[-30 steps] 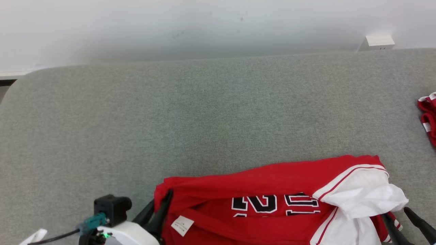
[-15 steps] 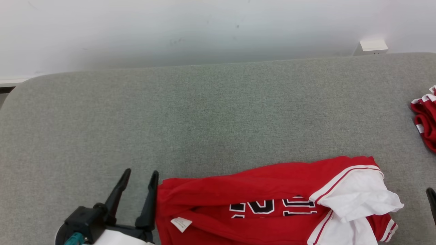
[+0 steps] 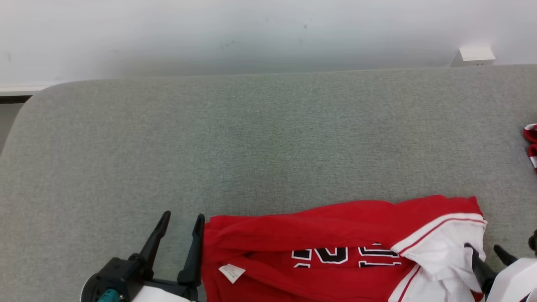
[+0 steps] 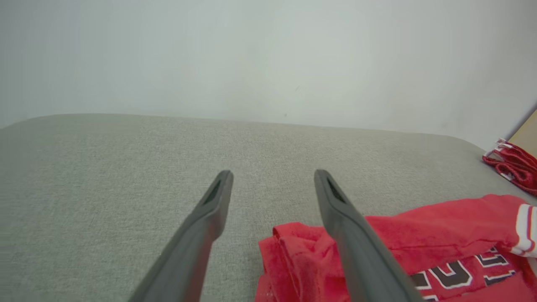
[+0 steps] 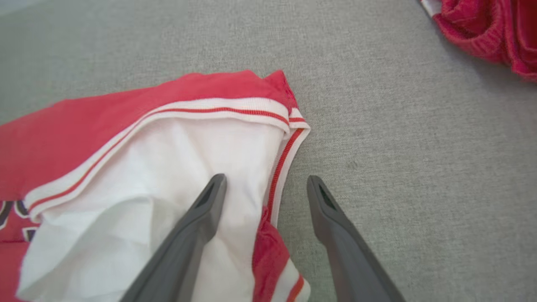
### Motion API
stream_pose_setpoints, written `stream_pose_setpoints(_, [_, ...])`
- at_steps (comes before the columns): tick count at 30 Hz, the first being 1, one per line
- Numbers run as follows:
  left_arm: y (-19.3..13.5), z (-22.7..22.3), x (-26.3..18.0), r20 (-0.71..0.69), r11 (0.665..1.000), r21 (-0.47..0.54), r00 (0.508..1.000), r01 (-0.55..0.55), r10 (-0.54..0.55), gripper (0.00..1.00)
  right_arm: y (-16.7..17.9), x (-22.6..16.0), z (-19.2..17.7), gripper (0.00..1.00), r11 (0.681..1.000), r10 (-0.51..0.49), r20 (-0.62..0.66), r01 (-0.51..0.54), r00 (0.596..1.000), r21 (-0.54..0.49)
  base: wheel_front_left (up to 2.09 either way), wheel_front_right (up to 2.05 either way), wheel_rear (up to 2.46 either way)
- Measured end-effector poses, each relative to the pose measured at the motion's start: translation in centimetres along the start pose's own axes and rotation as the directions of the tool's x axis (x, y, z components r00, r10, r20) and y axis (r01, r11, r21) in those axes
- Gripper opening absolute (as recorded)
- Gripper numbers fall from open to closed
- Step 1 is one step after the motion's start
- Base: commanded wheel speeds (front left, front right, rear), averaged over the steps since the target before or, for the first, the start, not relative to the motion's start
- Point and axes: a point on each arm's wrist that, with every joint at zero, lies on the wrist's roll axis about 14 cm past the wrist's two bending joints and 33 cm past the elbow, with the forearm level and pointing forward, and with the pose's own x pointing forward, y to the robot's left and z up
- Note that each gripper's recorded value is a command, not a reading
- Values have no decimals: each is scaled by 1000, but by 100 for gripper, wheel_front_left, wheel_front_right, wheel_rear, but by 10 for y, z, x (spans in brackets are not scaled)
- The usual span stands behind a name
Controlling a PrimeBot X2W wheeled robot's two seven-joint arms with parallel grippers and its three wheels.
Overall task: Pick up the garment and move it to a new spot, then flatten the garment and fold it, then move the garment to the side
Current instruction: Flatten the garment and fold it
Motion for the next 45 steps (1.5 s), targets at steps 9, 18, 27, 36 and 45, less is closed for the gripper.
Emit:
stream_pose_setpoints(9, [8,-3,-3,3,1000,-5,1000,-23,23,100,-5,7,-34,100,1000,-9,-116,9,993,3,0,0,0])
stream_pose_setpoints(18, [11,-5,-4,3,999,-1,999,-33,33,100,11,16,-46,0,997,61,-177,-52,982,53,0,0,0])
stream_pose_setpoints(27, [15,-5,-5,7,999,-9,999,-48,48,100,23,19,-41,0,984,124,-145,-103,982,144,0,0,0])
stream_pose_setpoints(36, [20,-8,-10,-2,999,9,999,-52,52,100,-21,4,3,0,988,32,-36,-27,999,151,0,0,0])
stream_pose_setpoints(45, [20,-15,-14,-24,999,32,999,-40,40,100,-88,-35,60,0,985,-142,65,135,988,104,0,0,0])
